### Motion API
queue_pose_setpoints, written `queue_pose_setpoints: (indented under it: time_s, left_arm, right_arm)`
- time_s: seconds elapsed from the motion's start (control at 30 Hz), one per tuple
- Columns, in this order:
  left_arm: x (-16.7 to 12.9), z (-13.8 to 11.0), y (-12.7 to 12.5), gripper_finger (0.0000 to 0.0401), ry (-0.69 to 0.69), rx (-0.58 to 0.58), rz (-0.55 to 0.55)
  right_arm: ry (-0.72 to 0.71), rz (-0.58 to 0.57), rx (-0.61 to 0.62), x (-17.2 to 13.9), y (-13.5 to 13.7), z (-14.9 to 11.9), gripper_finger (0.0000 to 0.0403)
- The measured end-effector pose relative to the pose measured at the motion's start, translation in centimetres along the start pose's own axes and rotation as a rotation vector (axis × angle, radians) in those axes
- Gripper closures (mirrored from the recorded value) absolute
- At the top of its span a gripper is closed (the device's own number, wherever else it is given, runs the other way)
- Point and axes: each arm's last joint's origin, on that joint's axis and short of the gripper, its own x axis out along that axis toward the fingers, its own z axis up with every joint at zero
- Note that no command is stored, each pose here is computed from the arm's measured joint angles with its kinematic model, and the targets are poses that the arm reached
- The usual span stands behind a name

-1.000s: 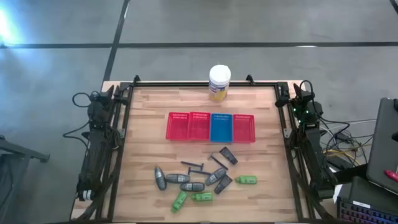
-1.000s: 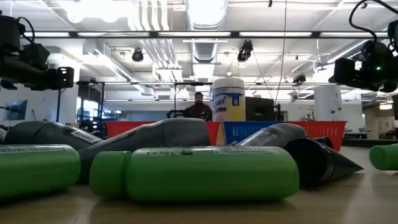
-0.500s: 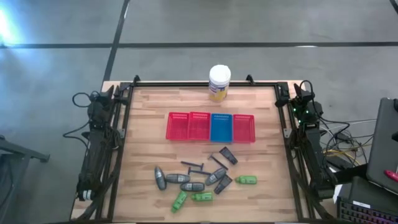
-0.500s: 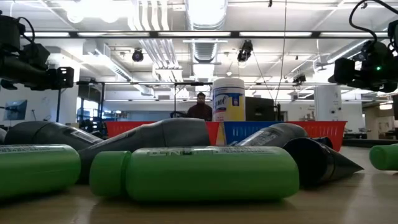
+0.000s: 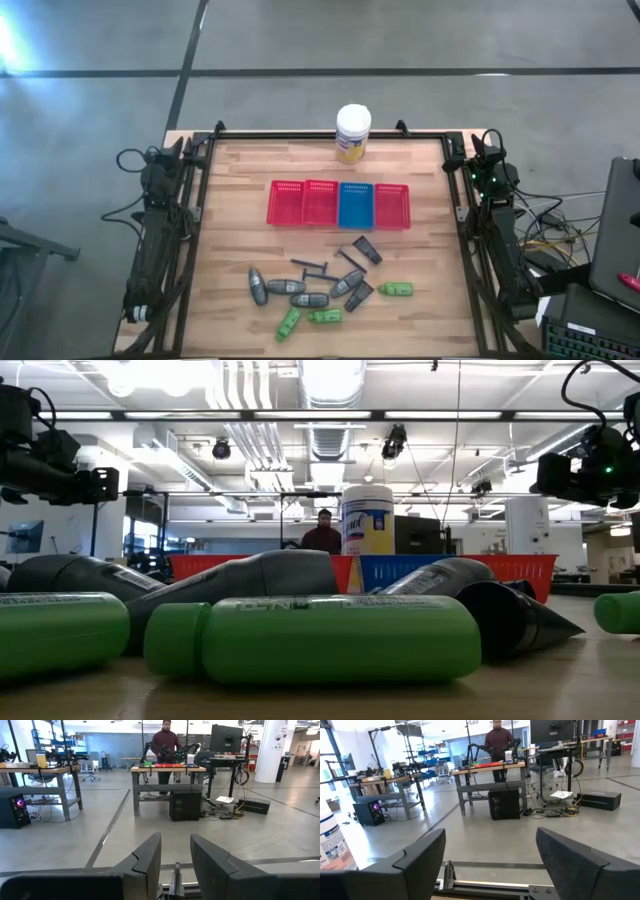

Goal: Pick & Place Travel size toiletries

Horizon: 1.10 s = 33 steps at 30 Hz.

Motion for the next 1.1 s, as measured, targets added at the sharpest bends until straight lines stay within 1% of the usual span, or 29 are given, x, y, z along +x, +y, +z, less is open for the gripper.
queue_pose_setpoints:
  time_s: [0.8, 1.1]
  left_arm:
    - [0.00, 0.00, 0.00, 0.0291, 0.000, 0.000, 0.000]
    - [0.00, 0.00, 0.00, 0.0291, 0.000, 0.000, 0.000]
  right_arm:
    - [0.000, 0.000, 0.000, 0.00, 0.00, 0.01, 0.0168]
    - [0.000, 0.000, 0.000, 0.00, 0.00, 0.01, 0.0182]
